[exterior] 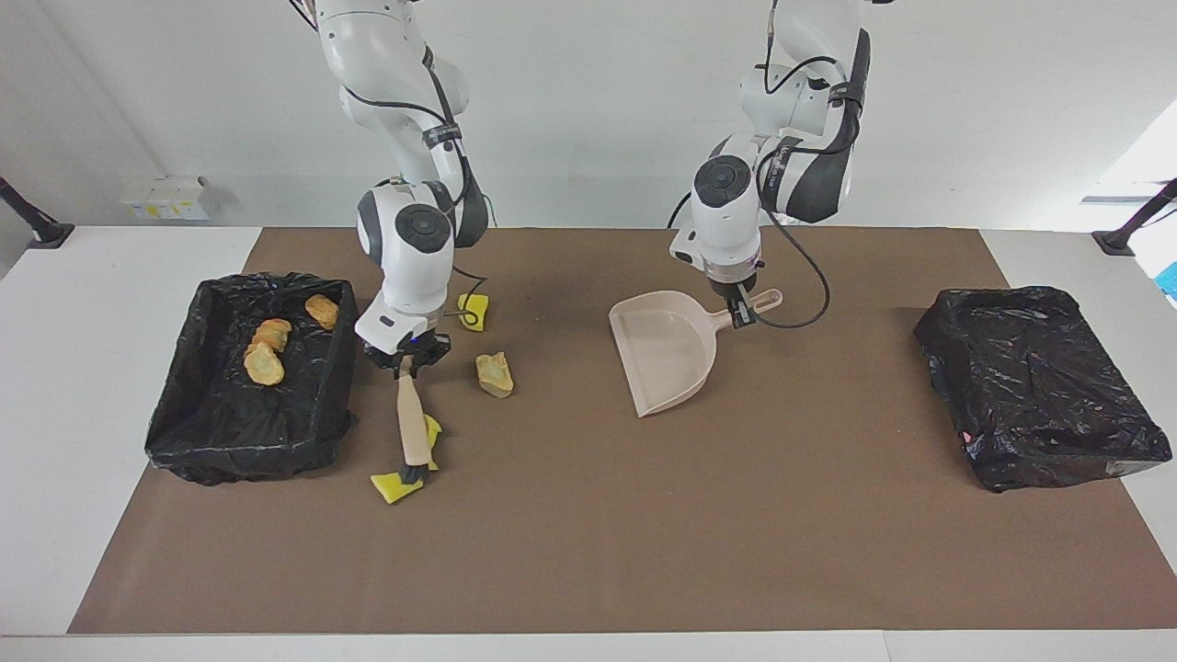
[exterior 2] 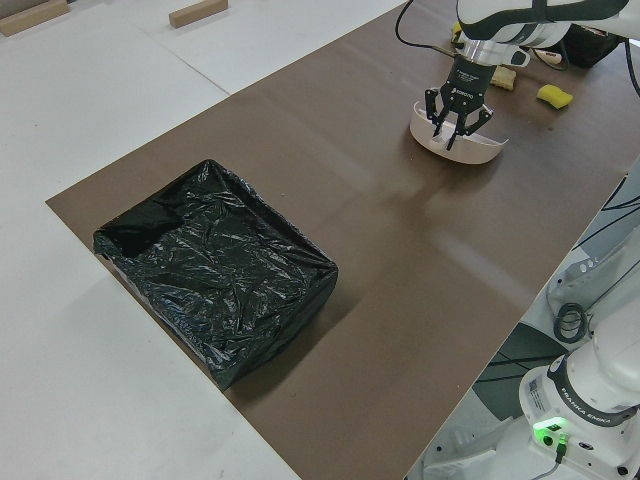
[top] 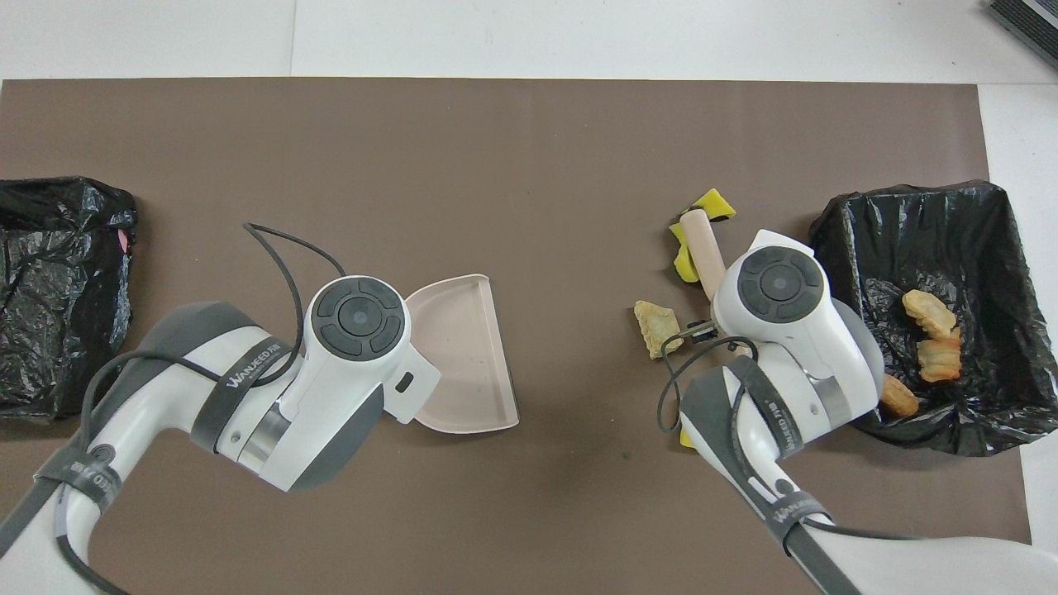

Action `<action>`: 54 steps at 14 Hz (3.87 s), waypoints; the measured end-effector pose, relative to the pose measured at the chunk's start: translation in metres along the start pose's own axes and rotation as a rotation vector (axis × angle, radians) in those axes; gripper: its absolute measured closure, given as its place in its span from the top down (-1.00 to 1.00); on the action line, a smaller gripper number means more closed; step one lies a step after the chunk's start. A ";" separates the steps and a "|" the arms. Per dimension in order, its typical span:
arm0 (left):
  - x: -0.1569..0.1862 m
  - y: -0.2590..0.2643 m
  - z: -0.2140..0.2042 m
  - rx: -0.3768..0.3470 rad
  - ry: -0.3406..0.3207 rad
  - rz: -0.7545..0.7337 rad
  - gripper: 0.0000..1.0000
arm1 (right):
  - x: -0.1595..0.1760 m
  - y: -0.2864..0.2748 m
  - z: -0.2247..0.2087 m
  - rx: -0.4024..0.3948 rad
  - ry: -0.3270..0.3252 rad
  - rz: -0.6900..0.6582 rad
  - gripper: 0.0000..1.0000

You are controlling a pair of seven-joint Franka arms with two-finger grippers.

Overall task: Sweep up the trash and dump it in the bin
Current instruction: 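Sweep the sponges and bread toward the dustpan with the right gripper's brush, then draw the brush back with the right gripper behind the remaining sponge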

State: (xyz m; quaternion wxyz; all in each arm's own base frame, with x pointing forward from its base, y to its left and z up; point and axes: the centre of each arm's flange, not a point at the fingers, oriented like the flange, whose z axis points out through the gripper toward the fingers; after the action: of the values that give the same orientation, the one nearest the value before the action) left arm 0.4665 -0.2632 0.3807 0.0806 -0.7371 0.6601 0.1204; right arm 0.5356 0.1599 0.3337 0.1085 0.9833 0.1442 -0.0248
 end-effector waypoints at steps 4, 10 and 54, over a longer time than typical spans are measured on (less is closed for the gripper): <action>0.000 0.001 0.000 0.000 0.000 0.001 -0.37 | 0.007 -0.056 -0.048 0.100 -0.017 -0.017 -0.49; -0.001 0.002 0.001 -0.002 -0.002 0.001 -0.37 | 0.020 0.029 -0.057 0.110 -0.027 0.094 -0.49; -0.002 0.008 0.008 -0.004 -0.002 -0.017 -0.37 | -0.102 -0.042 -0.075 0.160 -0.371 0.535 -0.49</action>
State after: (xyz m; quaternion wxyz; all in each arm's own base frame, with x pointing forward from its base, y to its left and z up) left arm 0.4576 -0.2601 0.3739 0.0808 -0.7427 0.6535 0.1218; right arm 0.4269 0.1872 0.4062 0.0581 0.9704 -0.1438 -0.1853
